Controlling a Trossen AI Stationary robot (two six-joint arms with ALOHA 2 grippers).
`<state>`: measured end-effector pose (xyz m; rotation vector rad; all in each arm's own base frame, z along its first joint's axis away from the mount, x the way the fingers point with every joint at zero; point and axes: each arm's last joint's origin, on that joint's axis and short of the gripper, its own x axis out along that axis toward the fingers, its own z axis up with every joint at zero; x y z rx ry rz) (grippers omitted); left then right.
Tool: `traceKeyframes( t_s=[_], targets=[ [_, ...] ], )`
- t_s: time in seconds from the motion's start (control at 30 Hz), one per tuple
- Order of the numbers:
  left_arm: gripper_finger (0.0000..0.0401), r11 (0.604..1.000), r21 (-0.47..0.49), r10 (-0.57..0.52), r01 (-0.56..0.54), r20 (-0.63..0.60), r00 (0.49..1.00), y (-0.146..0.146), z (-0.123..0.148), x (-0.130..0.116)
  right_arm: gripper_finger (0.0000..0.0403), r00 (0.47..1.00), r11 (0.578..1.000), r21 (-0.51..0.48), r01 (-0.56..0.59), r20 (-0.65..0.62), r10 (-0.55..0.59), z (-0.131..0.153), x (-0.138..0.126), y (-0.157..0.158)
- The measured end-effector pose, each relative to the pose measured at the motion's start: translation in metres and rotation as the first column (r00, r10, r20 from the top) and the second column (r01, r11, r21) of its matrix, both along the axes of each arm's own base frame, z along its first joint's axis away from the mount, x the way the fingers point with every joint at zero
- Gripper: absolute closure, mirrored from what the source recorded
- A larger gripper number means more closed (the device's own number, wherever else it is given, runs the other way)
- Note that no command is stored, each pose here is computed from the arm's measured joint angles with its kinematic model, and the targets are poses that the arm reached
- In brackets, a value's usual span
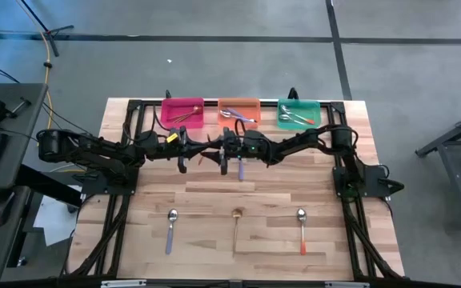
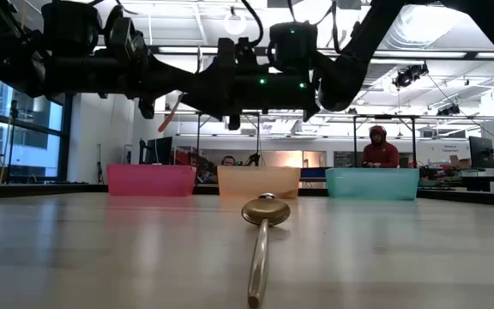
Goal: Sort silverware by color (type)
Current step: Put the top orange spoon into the green bin
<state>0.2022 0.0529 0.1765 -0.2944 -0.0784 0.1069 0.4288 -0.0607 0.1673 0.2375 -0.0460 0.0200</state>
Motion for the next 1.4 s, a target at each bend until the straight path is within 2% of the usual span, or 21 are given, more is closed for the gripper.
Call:
traceKeyframes(
  t_s=[0.1,0.27,0.4,0.67,0.83,0.93,1.0,1.07,1.13,1.27,1.33,1.4],
  targets=[
    [0.0401,1.0,-0.001,0.007,-0.007,0.0,1.0,0.0,0.0,0.0,0.0285,1.0,1.0,0.011,-0.005,-0.014,0.005,-0.002,0.0,0.002],
    [0.0401,1.0,0.004,0.014,-0.014,0.001,1.0,0.0,0.0,0.0,0.0387,1.0,1.0,-0.006,0.0,-0.025,0.0,-0.003,0.001,0.003],
    [0.0394,0.999,-0.02,0.038,-0.038,-0.009,0.999,0.001,-0.001,0.0,0.0385,0.999,1.0,-0.004,-0.001,-0.037,0.001,-0.004,0.0,0.003],
    [0.0346,0.994,-0.034,0.099,-0.1,-0.038,0.994,0.002,-0.007,-0.004,0.0398,0.994,1.0,0.006,0.02,-0.109,-0.02,-0.004,-0.003,-0.006],
    [0.0331,0.991,-0.025,0.131,-0.133,-0.051,0.99,0.002,-0.011,-0.007,0.04,0.966,0.998,-0.039,0.051,-0.254,-0.059,0.017,-0.018,-0.02],
    [0.033,0.99,-0.021,0.139,-0.141,-0.063,0.988,0.002,-0.013,-0.009,0.0401,0.927,0.989,-0.109,0.104,-0.35,-0.136,0.038,-0.034,-0.027],
    [0.033,0.99,-0.013,0.142,-0.143,-0.065,0.988,0.002,-0.013,-0.009,0.0401,0.875,0.977,-0.162,0.137,-0.442,-0.196,0.051,-0.049,-0.032],
    [0.033,0.99,0.003,0.143,-0.143,-0.068,0.987,0.002,-0.013,-0.009,0.0402,0.789,0.962,-0.223,0.16,-0.556,-0.26,0.061,-0.07,-0.038],
    [0.033,0.99,0.013,0.141,-0.141,-0.069,0.988,0.002,-0.013,-0.009,0.0402,0.658,0.932,-0.299,0.204,-0.663,-0.356,0.072,-0.098,-0.045],
    [0.033,0.99,0.014,0.138,-0.137,-0.069,0.988,0.002,-0.013,-0.009,0.0402,0.33,0.847,-0.45,0.282,-0.784,-0.526,0.09,-0.158,-0.067],
    [0.033,0.99,0.014,0.138,-0.137,-0.069,0.988,0.002,-0.013,-0.009,0.0402,0.217,0.835,-0.482,0.267,-0.814,-0.539,0.094,-0.183,-0.08],
    [0.033,0.99,0.014,0.142,-0.141,-0.069,0.987,0.002,-0.013,-0.009,0.0402,0.151,0.828,-0.505,0.242,-0.824,-0.546,0.095,-0.199,-0.096]
  ],
)
